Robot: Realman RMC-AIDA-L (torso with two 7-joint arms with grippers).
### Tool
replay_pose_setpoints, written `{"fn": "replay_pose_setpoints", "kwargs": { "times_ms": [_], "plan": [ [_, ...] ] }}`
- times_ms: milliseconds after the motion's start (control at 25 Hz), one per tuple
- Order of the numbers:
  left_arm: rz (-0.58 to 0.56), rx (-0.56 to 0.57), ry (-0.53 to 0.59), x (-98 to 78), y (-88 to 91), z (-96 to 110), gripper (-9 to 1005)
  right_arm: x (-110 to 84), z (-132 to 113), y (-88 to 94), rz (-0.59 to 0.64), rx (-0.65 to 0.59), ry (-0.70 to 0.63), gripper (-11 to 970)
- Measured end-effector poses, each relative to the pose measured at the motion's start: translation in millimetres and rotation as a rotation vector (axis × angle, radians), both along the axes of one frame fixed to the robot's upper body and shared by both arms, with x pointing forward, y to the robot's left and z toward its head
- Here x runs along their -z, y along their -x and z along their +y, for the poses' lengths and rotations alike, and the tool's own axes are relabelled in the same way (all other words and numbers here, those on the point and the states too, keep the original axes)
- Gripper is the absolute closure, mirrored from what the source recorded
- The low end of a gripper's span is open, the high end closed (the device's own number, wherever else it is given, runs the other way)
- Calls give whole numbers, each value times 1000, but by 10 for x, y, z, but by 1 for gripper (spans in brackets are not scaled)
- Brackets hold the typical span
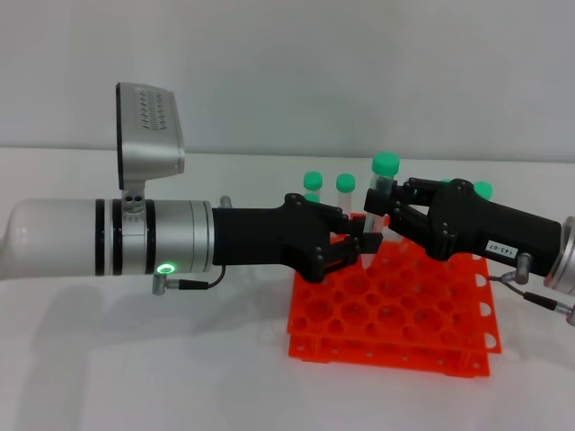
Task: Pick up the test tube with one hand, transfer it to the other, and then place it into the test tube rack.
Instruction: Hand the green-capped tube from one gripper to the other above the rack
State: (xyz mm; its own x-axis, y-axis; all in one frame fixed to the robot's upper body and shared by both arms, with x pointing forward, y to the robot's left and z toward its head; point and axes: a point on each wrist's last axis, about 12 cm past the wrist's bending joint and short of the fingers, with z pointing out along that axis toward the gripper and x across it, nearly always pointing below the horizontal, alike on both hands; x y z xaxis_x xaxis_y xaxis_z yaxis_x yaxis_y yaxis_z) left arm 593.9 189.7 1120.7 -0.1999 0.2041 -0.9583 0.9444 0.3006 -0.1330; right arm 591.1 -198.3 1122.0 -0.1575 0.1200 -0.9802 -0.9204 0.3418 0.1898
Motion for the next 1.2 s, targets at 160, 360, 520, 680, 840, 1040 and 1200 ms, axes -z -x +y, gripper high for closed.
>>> {"fn": "replay_pose_setpoints", "kwargs": {
  "times_ms": [160,360,520,680,840,1040,1200],
  "plan": [
    [5,-3,0,-1,-3,6,753,9,-1,-4,7,9,0,745],
    [33,-13,1,7,-11,2,752,13,-9,-6,8,13,1,750],
    [36,-15,0,10,-16,2,751,13,-11,-7,9,14,1,754],
    [38,-23,0,18,-17,10,749,11,-13,-9,9,15,1,753],
    [39,-26,-1,24,-14,15,748,11,-14,-10,9,16,0,754],
    [42,-30,3,31,-8,18,747,10,-8,-9,9,15,-2,754],
    [35,-29,1,34,-6,20,745,12,1,-6,10,15,-4,753]
  ]
}}
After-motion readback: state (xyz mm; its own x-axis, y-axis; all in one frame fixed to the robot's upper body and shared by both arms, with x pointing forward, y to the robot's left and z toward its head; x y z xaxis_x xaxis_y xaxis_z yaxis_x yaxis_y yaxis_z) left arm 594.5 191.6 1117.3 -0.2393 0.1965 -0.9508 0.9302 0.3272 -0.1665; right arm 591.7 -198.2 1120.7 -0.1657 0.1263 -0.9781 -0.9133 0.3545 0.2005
